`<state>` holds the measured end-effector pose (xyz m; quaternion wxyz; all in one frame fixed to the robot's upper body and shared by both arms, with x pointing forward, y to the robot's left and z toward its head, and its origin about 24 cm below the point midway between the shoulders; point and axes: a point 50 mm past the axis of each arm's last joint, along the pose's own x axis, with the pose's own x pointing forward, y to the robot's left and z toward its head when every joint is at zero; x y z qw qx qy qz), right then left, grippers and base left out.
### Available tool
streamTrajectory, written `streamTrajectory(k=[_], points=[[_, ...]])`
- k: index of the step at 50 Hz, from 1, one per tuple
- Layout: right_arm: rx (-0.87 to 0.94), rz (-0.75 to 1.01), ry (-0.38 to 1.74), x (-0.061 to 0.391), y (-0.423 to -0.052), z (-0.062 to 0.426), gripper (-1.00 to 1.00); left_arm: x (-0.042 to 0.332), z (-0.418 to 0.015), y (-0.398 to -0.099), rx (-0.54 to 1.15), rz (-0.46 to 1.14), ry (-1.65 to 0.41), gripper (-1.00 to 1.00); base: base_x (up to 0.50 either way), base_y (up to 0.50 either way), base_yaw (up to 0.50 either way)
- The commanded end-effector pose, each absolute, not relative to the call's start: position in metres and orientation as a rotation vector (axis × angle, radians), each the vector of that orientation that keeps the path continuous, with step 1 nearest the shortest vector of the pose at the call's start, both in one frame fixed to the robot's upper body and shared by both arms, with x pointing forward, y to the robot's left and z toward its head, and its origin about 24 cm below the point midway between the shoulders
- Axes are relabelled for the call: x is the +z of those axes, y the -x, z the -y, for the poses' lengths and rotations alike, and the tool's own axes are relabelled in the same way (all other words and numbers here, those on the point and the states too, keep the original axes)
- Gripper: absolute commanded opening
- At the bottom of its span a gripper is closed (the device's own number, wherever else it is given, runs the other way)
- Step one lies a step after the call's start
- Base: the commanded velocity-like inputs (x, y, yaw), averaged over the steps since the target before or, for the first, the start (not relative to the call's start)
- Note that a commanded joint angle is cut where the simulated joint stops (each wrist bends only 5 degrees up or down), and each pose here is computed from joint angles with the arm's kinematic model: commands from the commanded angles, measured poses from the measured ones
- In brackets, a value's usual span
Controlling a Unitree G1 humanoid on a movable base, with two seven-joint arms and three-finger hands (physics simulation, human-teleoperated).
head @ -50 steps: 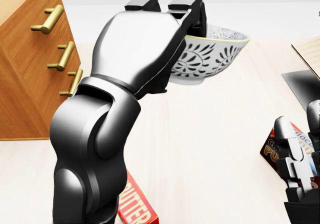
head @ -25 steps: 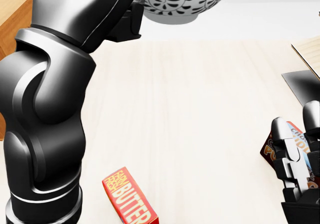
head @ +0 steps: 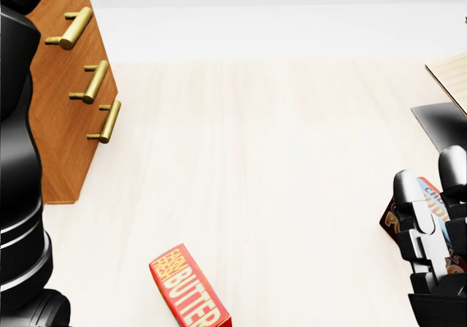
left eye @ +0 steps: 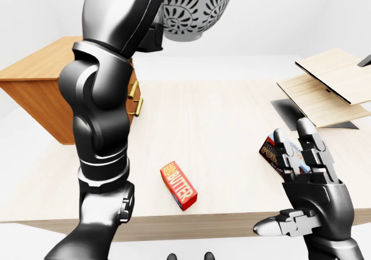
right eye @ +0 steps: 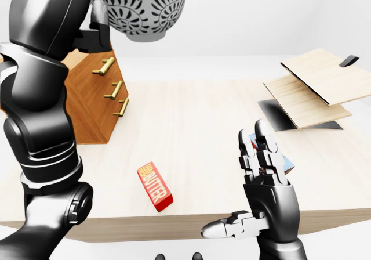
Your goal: Close the top drawer of the cabinet and put the bowl on top of it.
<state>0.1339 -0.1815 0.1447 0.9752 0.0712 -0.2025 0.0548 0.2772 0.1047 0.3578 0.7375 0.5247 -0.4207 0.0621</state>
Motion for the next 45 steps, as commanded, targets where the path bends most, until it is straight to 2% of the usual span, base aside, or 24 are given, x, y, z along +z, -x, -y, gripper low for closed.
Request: streamTrajectory(k=[1, 14, 32, 45], points=[[0.113, 0.405, -0.143, 0.144, -0.133, 0.18, 1.0, 0.372, -0.139, -0.271, 0.242, 0.921, -1.187, -1.0, 0.0, 0.0, 0.0], [0.12, 0.391, -0.137, 0.141, -0.136, 0.177, 1.0, 0.382, -0.164, -0.269, 0.297, 0.92, -1.184, -1.0, 0.0, 0.0, 0.0], [0.125, 0.391, -0.132, 0.14, -0.135, 0.175, 1.0, 0.377, -0.215, -0.287, 0.404, 0.823, -1.082, -1.0, 0.0, 0.0, 0.0], [0.126, 0.399, -0.134, 0.142, -0.133, 0.175, 1.0, 0.356, -0.263, -0.314, 0.532, 0.674, -0.949, -1.0, 0.0, 0.0, 0.0]])
